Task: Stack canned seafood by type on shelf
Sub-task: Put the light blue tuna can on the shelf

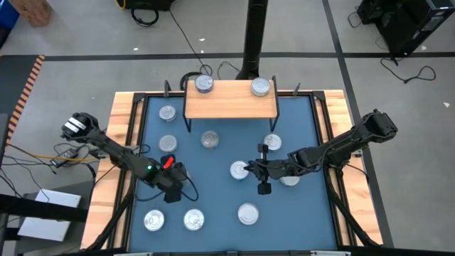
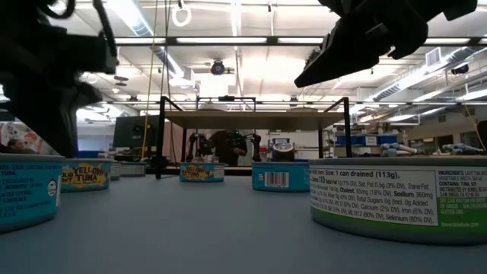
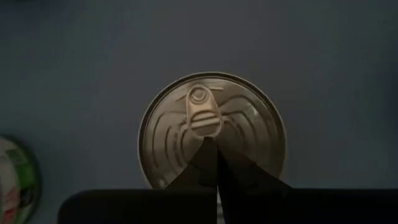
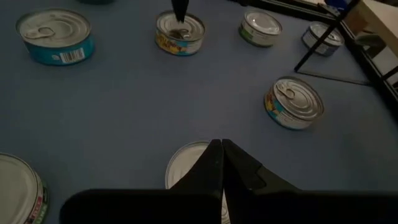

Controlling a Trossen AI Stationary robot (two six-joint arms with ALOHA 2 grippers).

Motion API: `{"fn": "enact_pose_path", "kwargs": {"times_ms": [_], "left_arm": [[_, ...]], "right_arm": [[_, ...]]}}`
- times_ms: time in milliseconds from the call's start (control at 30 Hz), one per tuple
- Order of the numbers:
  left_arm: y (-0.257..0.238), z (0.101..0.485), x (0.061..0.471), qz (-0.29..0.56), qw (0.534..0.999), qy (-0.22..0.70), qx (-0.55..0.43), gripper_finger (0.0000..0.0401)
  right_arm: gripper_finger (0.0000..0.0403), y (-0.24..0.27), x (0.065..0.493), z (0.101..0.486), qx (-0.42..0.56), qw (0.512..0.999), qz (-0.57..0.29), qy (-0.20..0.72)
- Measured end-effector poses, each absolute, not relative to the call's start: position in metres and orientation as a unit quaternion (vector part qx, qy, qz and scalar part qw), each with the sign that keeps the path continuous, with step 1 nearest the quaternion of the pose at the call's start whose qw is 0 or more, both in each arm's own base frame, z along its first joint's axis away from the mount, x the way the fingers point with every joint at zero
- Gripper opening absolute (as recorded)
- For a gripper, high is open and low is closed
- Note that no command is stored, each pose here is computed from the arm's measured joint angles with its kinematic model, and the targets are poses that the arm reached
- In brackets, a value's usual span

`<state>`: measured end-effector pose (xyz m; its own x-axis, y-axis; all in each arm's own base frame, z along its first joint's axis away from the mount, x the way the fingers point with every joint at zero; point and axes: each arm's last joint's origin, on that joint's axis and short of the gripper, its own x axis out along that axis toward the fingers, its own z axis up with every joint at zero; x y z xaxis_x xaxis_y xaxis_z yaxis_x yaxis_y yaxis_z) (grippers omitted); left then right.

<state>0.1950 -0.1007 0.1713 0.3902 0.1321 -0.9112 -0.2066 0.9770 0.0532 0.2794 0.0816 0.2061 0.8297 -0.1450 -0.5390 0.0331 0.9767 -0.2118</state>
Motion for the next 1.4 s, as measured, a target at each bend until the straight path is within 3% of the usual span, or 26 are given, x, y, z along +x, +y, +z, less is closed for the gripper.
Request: {"fn": "enact_pose_path", "kwargs": {"times_ms": [267, 700, 967, 1400], "left_arm": [[-0.090, 0.158, 0.214, 0.076, 0.858, 0.506, -0.041, 0.0000], [-0.060, 0.175, 0.245, 0.033, 0.895, 0.445, -0.009, 0.0000], [-0.085, 0.212, 0.248, -0.030, 0.896, 0.440, 0.058, 0.0001], [-0.121, 0.218, 0.227, -0.062, 0.876, 0.467, 0.106, 0.0003]], "right_arm": [[0.0009, 0.081, 0.279, 0.205, -0.099, 0.951, -0.046, 0.288], [0.0011, 0.081, 0.279, 0.205, -0.098, 0.951, -0.049, 0.288], [0.0016, 0.078, 0.281, 0.207, -0.094, 0.954, -0.055, 0.281], [0.0018, 0.072, 0.284, 0.208, -0.081, 0.957, -0.056, 0.275]]}}
